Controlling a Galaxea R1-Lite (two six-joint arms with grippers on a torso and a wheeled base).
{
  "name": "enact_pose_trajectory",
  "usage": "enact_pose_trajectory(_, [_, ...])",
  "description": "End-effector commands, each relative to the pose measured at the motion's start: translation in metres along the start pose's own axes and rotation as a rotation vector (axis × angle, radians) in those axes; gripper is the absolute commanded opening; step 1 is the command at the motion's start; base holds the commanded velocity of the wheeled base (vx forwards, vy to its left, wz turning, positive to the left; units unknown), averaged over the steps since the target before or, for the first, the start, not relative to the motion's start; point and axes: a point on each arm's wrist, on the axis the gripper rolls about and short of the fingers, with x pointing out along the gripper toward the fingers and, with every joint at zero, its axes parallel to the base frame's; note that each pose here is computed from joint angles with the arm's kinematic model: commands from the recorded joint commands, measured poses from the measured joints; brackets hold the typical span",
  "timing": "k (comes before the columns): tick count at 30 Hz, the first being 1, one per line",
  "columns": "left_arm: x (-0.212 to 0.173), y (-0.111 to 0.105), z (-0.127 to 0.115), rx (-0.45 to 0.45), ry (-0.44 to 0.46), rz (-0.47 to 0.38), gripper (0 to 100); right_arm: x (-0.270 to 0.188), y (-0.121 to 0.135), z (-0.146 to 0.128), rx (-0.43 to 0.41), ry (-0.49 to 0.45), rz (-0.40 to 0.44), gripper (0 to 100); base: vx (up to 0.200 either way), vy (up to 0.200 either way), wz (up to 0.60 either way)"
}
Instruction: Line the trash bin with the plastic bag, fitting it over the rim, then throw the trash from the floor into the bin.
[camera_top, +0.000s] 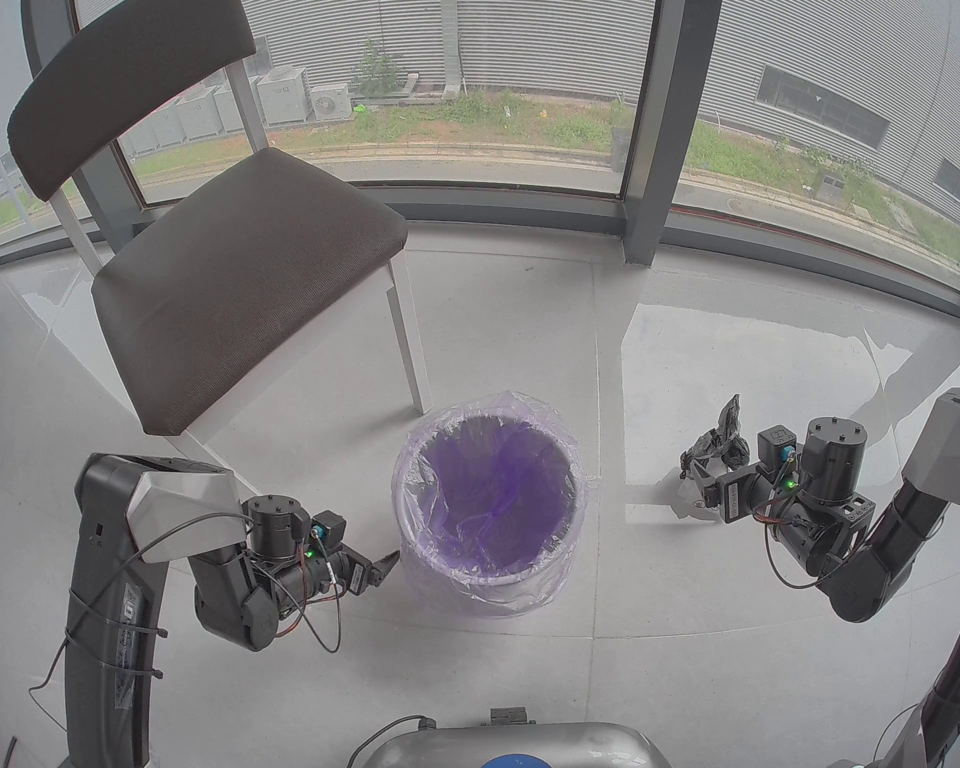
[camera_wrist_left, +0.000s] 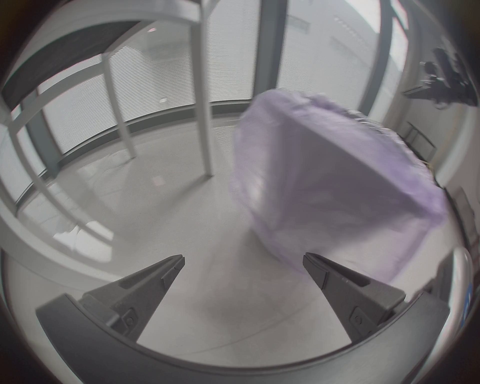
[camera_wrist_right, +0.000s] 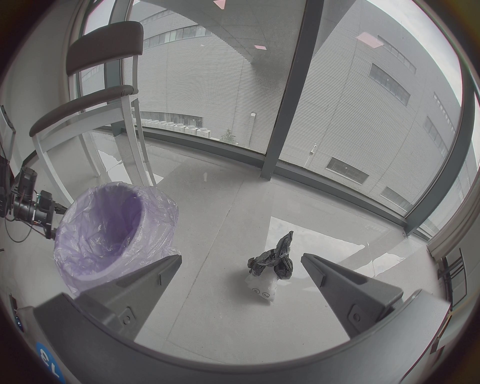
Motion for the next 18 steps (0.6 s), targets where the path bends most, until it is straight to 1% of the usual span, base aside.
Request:
enact_pose_trajectory(1, [-0.024, 0.001, 0.0, 0.117, -0.05, -0.145, 100, -0.007, 0.001, 0.001, -0.009, -0.004, 0.009, 100, 0.0, 0.0, 0.0])
enact_pose_trajectory(2, [-0.024, -0.002, -0.001, 0.137, -0.056, -0.185, 100, -0.008, 0.001, 0.0, -0.01, -0.002, 0.011, 100, 0.0, 0.0, 0.0])
enact_pose_trajectory(4, [-0.022, -0.007, -0.003, 0.165, -0.057, -0.232, 100, -0.009, 0.001, 0.001, -0.01, -0.002, 0.012, 100, 0.0, 0.0, 0.0])
enact_pose_trajectory(6, [-0.02, -0.01, -0.004, 0.171, -0.053, -0.242, 100, -0.009, 0.001, 0.001, -0.009, -0.004, 0.018, 100, 0.0, 0.0, 0.0])
enact_pose_trajectory(8, [-0.018, -0.017, -0.004, 0.175, -0.049, -0.291, 100, -0.011, 0.001, 0.003, -0.008, -0.015, 0.044, 100, 0.0, 0.0, 0.0])
enact_pose_trajectory(9, [-0.018, -0.018, -0.004, 0.176, -0.052, -0.301, 100, -0.012, 0.0, 0.003, -0.008, -0.017, 0.046, 100, 0.0, 0.0, 0.0])
enact_pose_trajectory(11, [-0.017, -0.019, -0.003, 0.174, -0.069, -0.349, 100, -0.015, -0.001, 0.004, -0.008, -0.017, 0.049, 100, 0.0, 0.0, 0.0])
enact_pose_trajectory(13, [-0.017, -0.02, -0.003, 0.173, -0.076, -0.364, 100, -0.015, -0.001, 0.004, -0.008, -0.018, 0.05, 100, 0.0, 0.0, 0.0])
enact_pose_trajectory(14, [-0.018, -0.021, -0.003, 0.171, -0.082, -0.391, 100, -0.015, -0.001, 0.004, -0.009, -0.019, 0.05, 100, 0.0, 0.0, 0.0])
enact_pose_trajectory(18, [-0.014, -0.024, -0.003, 0.176, -0.093, -0.406, 100, -0.015, 0.0, 0.004, -0.009, -0.02, 0.053, 100, 0.0, 0.0, 0.0])
